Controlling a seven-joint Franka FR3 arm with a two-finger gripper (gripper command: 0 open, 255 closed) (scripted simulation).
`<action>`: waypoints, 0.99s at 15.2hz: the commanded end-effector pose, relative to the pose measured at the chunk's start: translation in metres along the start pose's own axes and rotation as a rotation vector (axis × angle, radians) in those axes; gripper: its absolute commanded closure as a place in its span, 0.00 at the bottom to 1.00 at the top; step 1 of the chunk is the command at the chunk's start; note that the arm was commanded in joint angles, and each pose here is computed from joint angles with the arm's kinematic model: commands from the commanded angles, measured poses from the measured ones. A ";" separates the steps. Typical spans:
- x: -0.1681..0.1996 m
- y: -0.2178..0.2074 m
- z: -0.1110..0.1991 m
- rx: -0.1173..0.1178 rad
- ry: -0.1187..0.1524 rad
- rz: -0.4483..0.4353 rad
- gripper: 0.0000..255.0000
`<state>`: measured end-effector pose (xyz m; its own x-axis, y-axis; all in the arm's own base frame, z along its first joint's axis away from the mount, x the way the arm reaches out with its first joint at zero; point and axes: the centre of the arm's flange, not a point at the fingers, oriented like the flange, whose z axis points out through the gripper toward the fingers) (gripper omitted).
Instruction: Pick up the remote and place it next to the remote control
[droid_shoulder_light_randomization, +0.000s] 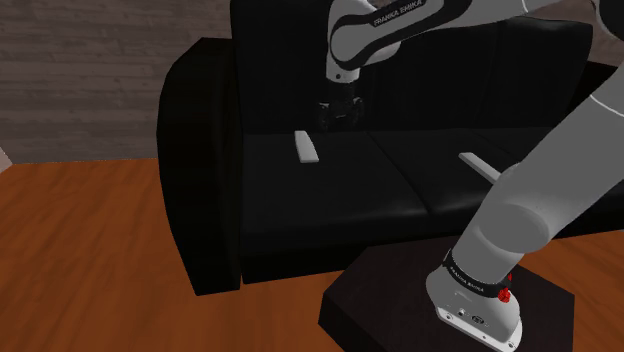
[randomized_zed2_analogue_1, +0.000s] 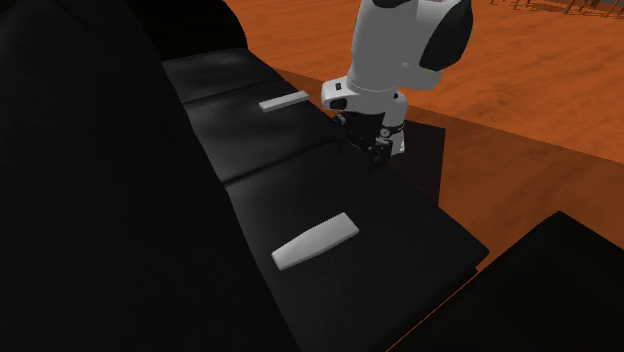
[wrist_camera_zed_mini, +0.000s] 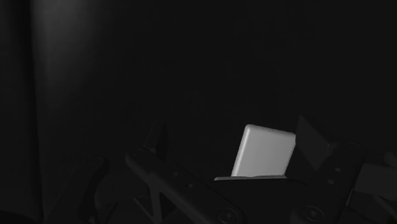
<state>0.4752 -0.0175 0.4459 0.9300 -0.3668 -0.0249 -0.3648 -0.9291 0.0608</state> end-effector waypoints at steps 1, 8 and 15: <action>0.022 -0.008 0.013 0.007 0.010 0.035 0.00; 0.099 -0.026 0.049 0.030 0.043 0.151 0.00; 0.157 -0.034 0.078 0.046 0.067 0.235 0.00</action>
<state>0.6265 -0.0463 0.3653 0.8227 -0.5664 0.0488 -0.5676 -0.8232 0.0131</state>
